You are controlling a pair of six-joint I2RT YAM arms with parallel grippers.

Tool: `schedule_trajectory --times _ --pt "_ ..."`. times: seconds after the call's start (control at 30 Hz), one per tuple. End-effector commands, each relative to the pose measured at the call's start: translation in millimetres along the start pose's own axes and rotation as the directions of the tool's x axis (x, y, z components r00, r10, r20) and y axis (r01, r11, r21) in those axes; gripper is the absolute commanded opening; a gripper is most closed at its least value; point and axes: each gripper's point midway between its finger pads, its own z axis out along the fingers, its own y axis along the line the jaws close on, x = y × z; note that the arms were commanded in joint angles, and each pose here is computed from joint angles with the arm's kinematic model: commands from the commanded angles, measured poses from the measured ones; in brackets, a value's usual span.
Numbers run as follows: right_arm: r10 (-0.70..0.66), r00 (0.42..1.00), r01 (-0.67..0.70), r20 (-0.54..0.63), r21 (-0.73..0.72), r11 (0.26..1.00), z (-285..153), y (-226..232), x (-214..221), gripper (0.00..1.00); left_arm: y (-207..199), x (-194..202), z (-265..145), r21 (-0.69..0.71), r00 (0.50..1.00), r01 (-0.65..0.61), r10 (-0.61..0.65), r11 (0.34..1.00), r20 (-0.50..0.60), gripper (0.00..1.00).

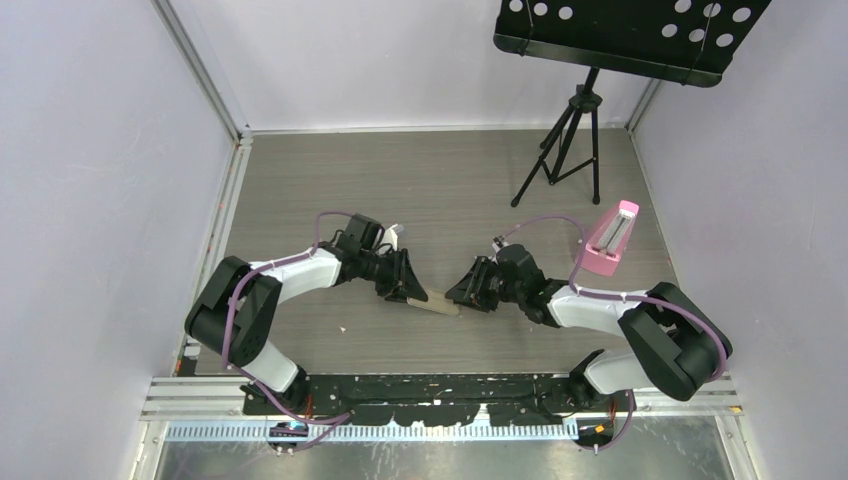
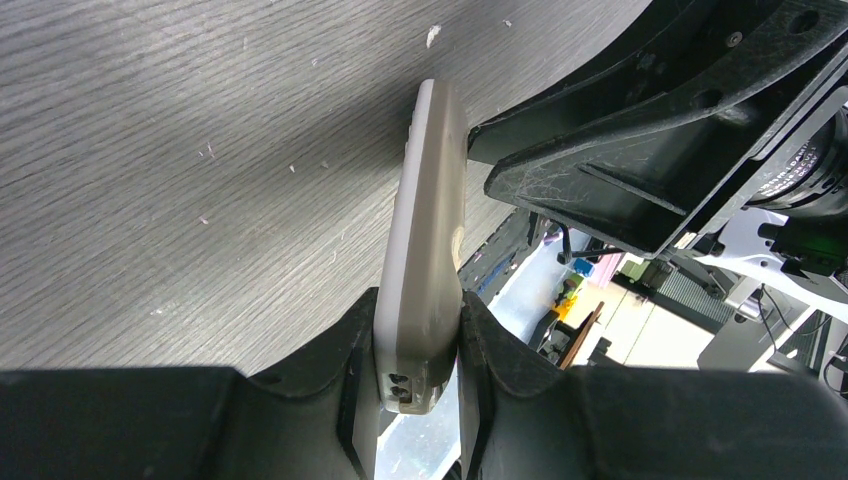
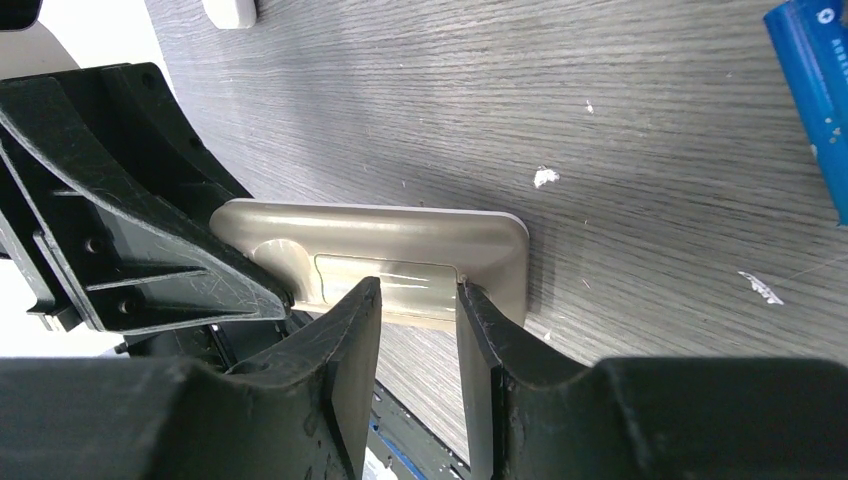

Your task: Load the batteries into the remote control

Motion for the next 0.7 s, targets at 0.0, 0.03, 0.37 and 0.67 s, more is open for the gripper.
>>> schedule_trajectory --times 0.0,0.03,0.37,0.67 --pt "-0.017 1.0 0.017 0.02 0.001 1.0 3.1 2.2 -4.0 0.4 36.6 4.7 5.5 -0.157 1.0 0.022 -0.02 0.987 0.013 0.0" --pt "-0.015 1.0 0.015 0.02 0.001 1.0 3.3 1.1 -3.6 0.4 36.5 4.7 5.3 -0.157 1.0 0.022 -0.02 0.987 0.014 0.0" --pt "-0.018 0.999 0.017 0.028 0.038 0.999 3.2 -6.6 -4.3 0.41 36.8 4.8 5.5 -0.158 1.0 0.023 -0.021 0.987 0.012 0.0" --pt "-0.026 0.999 0.024 0.036 0.055 0.998 2.3 -9.3 -5.7 0.41 37.1 4.7 5.2 -0.16 1.0 0.023 -0.021 0.987 0.014 0.0"
